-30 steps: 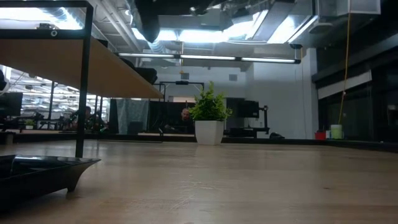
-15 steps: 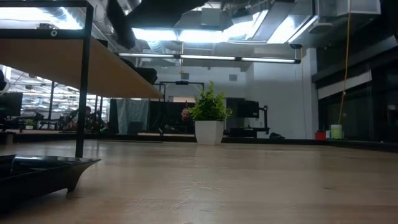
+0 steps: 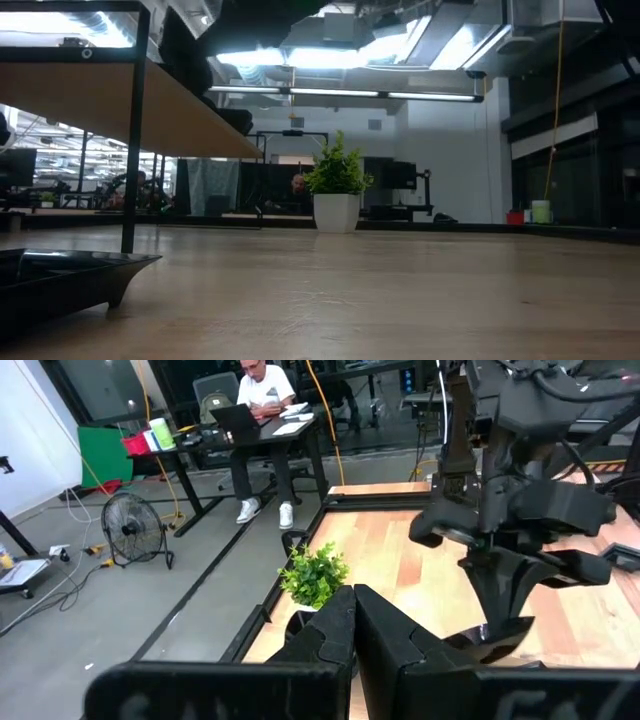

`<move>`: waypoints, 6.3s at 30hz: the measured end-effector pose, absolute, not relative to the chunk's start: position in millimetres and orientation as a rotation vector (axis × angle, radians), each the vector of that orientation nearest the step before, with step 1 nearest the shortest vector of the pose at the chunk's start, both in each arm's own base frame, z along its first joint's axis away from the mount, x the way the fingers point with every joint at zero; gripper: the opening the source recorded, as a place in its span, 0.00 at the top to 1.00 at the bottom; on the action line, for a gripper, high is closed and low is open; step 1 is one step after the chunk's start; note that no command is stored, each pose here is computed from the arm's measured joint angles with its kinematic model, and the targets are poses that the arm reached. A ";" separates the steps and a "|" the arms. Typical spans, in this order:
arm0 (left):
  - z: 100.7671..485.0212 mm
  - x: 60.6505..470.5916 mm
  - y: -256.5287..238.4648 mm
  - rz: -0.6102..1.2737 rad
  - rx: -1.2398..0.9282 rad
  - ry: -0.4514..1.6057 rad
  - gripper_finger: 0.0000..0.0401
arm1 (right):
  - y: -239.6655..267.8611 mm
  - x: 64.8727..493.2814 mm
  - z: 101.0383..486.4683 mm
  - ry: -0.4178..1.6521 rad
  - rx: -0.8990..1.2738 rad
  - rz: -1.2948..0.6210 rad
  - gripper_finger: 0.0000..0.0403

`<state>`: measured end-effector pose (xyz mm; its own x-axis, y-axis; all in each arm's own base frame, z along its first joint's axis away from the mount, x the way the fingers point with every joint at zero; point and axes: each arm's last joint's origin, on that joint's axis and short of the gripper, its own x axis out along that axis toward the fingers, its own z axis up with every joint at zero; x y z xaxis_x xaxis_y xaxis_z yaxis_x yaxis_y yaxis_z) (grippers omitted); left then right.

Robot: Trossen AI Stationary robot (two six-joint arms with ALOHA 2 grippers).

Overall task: Pick & Place Mini shaped plates
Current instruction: Stack the black leaf shape bowl on top of the black leaf shape bowl on the shelf

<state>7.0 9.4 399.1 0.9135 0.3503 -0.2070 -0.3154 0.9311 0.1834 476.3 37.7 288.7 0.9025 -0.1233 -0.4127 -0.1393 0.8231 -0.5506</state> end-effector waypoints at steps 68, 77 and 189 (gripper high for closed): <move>399.1 7.1 9.4 0.344 0.148 0.240 0.99 | 72.2 466.3 277.6 0.543 -0.441 0.178 0.72; 399.1 7.0 9.4 0.344 0.148 0.240 0.99 | 103.2 433.6 281.6 0.741 -0.294 0.384 0.75; 399.1 7.0 9.4 0.344 0.148 0.240 0.99 | 181.3 255.0 185.6 1.832 0.836 -0.668 0.75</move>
<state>7.0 9.4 399.1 0.9134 0.3503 -0.2072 -0.3154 0.9310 0.1835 255.0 181.3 185.6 -0.2866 0.2502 -0.9248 0.7868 0.6122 -0.0783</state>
